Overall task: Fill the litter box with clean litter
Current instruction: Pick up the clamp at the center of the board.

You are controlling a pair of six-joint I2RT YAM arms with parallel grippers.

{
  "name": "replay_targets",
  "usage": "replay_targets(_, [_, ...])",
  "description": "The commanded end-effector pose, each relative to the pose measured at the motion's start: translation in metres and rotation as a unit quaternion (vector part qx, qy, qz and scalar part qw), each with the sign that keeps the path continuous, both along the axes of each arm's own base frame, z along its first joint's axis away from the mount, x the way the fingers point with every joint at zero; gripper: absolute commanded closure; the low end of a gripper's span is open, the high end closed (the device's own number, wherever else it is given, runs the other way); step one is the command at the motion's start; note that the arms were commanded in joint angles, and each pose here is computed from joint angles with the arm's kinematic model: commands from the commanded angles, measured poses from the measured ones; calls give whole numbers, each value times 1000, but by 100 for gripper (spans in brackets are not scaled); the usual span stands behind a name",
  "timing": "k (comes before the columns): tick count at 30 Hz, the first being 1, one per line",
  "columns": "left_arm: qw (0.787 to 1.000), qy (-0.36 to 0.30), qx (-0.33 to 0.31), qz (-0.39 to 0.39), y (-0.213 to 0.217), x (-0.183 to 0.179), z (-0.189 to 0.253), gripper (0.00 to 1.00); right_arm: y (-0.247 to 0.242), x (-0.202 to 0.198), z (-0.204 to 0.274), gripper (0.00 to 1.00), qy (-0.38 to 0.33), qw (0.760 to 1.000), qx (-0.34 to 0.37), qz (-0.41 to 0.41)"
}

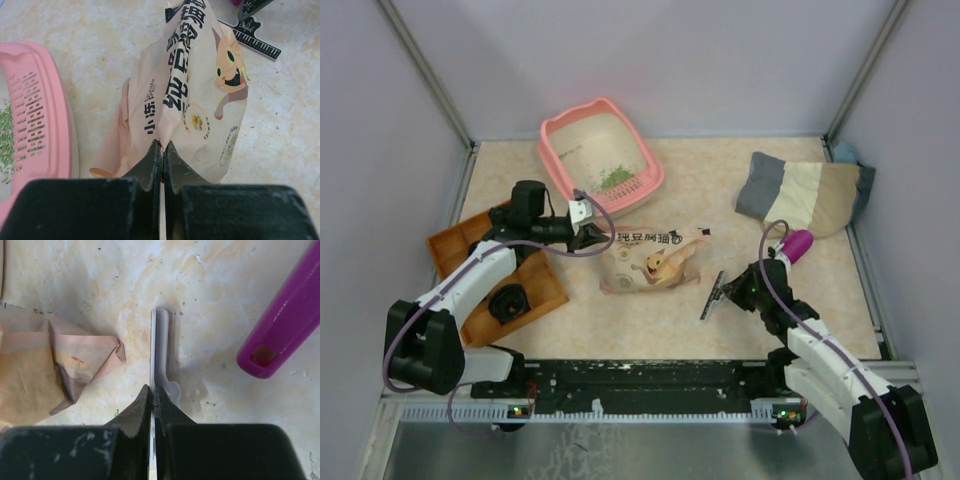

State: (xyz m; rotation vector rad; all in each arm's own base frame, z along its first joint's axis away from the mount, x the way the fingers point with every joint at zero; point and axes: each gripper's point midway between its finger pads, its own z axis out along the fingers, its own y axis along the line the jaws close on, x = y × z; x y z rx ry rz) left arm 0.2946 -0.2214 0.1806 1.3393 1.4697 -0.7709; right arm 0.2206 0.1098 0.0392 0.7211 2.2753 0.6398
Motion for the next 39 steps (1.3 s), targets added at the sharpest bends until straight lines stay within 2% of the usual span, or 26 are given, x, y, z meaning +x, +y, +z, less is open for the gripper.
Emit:
replay_targets(1, [996,-78,-42,17,-1,13,55,100,5,23,46,100,-95,994,-21,44])
replay_targets(3, [996,-67,-46,23,-1,13,54,100,13,26,65,100,-134,986,-38,96])
replay_targets(6, [997,-50,-52,31,0,11,50,100,43,18,89,100,-183,955,-53,226])
replay_targets(10, [996,-47,-56,43,1,12,49,100,87,-7,99,100,-206,904,-86,363])
replay_targets(13, [996,-44,-56,60,3,17,49,100,120,-26,99,100,-214,876,-66,428])
replay_targets(21, [994,-34,-67,80,5,21,51,100,150,-34,62,100,-170,885,-42,430])
replay_targets(26, [991,-29,-60,120,11,33,47,100,138,-27,50,100,-147,917,-68,364])
replay_targets(29, [985,-23,-48,164,20,47,39,100,124,-20,50,100,-152,928,-90,328])
replay_targets(35, [963,-11,-42,267,53,87,30,100,114,-17,60,100,-175,928,-102,312])
replay_targets(39, [953,5,-58,297,68,107,28,100,113,-19,60,100,-179,928,-98,312])
